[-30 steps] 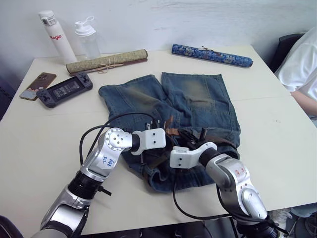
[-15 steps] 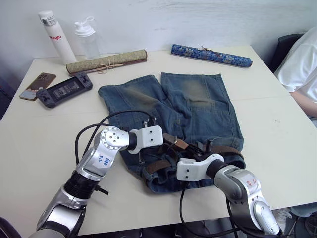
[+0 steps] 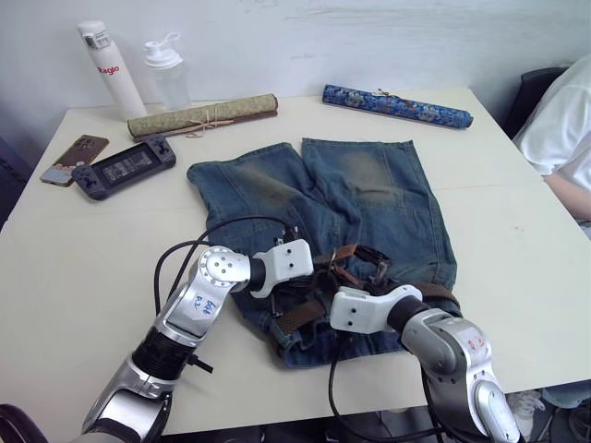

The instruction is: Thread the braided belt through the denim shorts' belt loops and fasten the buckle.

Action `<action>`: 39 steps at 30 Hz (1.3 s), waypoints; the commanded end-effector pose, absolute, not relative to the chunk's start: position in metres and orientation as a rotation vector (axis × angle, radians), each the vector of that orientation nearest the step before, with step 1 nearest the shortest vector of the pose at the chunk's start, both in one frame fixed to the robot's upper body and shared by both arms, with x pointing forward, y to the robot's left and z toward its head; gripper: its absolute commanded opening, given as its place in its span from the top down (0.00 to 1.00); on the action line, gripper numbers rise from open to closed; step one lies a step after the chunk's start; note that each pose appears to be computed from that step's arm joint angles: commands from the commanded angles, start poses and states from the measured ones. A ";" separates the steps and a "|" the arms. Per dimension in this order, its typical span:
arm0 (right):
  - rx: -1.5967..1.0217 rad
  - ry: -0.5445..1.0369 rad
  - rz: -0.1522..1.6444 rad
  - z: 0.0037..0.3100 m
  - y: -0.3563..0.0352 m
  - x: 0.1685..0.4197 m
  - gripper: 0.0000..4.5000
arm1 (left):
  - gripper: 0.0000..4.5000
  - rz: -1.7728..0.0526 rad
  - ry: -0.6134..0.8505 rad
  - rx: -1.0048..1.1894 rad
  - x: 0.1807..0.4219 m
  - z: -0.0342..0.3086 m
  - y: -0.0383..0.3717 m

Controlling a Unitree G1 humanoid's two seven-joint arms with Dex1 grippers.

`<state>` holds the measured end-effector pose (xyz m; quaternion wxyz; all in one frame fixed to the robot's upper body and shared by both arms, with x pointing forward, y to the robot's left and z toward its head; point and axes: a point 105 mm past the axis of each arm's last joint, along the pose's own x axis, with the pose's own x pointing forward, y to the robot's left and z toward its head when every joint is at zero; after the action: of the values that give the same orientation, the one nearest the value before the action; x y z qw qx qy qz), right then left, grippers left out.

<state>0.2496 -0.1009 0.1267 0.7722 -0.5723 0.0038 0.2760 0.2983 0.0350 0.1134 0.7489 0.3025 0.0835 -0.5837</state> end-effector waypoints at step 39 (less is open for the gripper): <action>-1.148 -0.158 0.748 0.206 -0.119 0.220 0.01 | 1.00 -1.395 0.189 0.627 0.282 0.100 0.014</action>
<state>0.2431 -0.1402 0.1810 0.7987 -0.4922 0.0084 0.3461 0.2899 0.0210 0.1070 0.7308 0.2926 0.0766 -0.6119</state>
